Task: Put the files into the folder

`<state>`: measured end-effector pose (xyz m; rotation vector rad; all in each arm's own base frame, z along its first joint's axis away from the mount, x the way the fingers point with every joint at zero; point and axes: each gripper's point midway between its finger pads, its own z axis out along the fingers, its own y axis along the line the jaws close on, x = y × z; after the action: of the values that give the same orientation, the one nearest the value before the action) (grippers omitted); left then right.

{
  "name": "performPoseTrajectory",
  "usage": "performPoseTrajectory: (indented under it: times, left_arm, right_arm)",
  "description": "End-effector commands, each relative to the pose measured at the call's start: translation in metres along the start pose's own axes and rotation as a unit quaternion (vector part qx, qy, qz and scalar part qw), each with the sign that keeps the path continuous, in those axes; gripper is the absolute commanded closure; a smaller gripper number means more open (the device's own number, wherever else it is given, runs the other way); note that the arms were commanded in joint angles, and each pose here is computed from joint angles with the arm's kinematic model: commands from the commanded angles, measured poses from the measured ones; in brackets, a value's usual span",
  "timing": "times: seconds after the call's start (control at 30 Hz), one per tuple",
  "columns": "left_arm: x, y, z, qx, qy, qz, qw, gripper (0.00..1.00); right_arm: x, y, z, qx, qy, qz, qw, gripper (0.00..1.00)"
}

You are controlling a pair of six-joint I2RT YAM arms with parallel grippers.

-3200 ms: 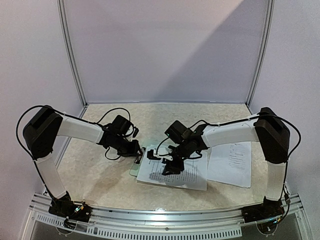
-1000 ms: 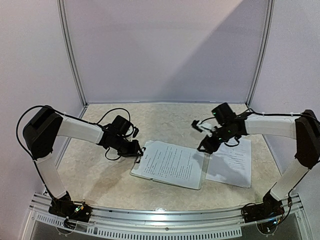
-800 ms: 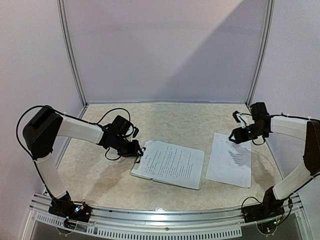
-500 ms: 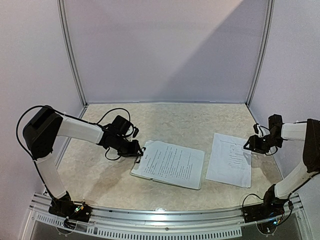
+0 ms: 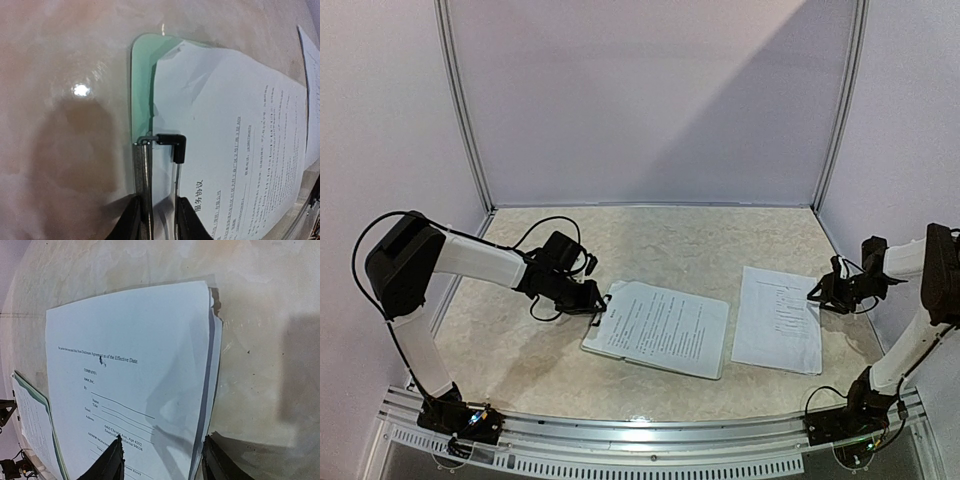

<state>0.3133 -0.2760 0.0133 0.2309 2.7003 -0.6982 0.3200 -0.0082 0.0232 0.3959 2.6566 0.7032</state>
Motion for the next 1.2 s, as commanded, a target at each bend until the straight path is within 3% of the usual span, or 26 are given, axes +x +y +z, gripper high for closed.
performPoseTrajectory:
  times: [0.0,0.37,1.17]
  left_arm:
    - [0.051,0.017,0.011,-0.024,0.081,-0.015,0.996,1.00]
    - [0.052,0.017,0.012,-0.023,0.083,-0.015,0.996,1.00]
    - [0.054,0.018,0.011,-0.025,0.086,-0.013,0.996,1.00]
  right_arm:
    - [0.007,-0.005,0.004,0.009,0.016,0.014,1.000,0.48]
    - [-0.018,0.008,-0.014,0.006,-0.039,-0.023,0.999,0.49]
    - [-0.005,0.012,0.011,-0.050,0.011,0.021,0.998,0.50]
